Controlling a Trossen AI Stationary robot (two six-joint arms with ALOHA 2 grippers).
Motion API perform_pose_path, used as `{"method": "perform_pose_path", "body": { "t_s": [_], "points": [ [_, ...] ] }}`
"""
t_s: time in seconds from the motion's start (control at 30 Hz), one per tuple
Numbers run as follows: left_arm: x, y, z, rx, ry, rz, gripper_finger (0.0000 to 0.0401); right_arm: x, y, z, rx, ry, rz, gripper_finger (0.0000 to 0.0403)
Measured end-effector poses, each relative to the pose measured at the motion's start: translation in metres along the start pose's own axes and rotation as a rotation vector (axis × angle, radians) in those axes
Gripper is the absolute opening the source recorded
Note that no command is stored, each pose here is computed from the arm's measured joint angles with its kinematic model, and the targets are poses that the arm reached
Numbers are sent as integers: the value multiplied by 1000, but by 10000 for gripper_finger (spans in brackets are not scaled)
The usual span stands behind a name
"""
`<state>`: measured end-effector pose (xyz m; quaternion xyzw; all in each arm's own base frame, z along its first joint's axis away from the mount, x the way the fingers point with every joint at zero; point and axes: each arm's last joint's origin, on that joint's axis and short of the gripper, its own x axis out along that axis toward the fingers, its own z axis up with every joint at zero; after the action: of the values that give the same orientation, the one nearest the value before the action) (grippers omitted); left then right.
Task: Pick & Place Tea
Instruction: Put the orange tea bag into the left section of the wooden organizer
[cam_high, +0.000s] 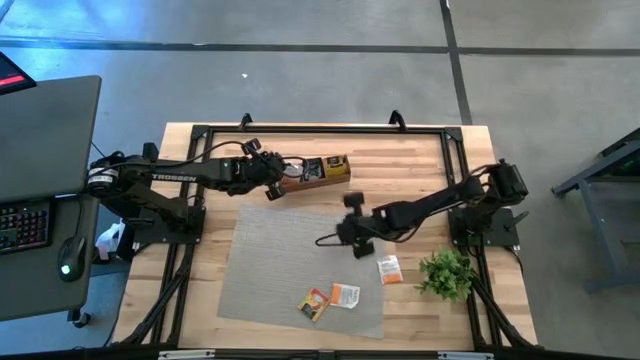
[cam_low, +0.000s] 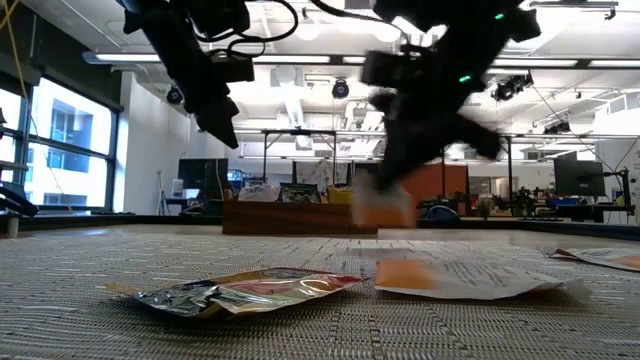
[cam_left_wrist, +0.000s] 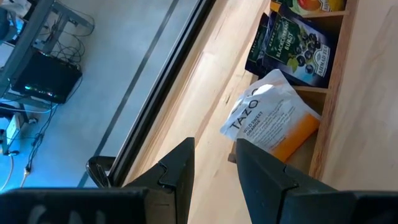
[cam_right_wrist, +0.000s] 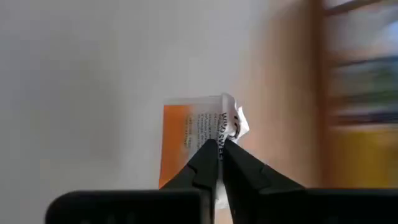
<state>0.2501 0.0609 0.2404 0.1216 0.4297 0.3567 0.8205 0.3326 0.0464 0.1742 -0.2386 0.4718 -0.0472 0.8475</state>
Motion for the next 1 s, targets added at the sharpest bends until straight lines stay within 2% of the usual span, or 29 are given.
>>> {"method": "perform_pose_path", "body": {
  "t_s": [0.07,0.13,0.2,0.27,0.37,0.47,0.6,0.7,0.83,1.0],
  "points": [
    [0,0,0,-9,0,0,115,1,-16,9,-83,-28,-261,9],
    [0,0,0,-22,0,0,115,-1,-38,23,-81,-87,-494,6],
    [0,0,0,-22,0,4,115,-3,-60,31,-43,-171,-599,8],
    [-1,1,0,-16,3,28,115,-2,-81,35,-6,-307,-580,15],
    [-5,7,-3,-20,17,119,115,5,-105,33,55,-492,-483,18],
    [-13,15,-8,-69,33,184,115,22,-117,27,81,-513,-477,9],
    [-28,27,-11,-185,-4,184,115,52,-116,22,53,-531,-475,7],
    [-41,36,-12,-235,-44,179,115,73,-114,31,-14,-498,-494,15],
    [-51,45,-15,-305,-77,174,115,103,-116,43,-75,-371,-547,15],
    [-54,46,-18,-339,-71,157,115,128,-114,52,-168,-212,-484,7]
  ]
}}
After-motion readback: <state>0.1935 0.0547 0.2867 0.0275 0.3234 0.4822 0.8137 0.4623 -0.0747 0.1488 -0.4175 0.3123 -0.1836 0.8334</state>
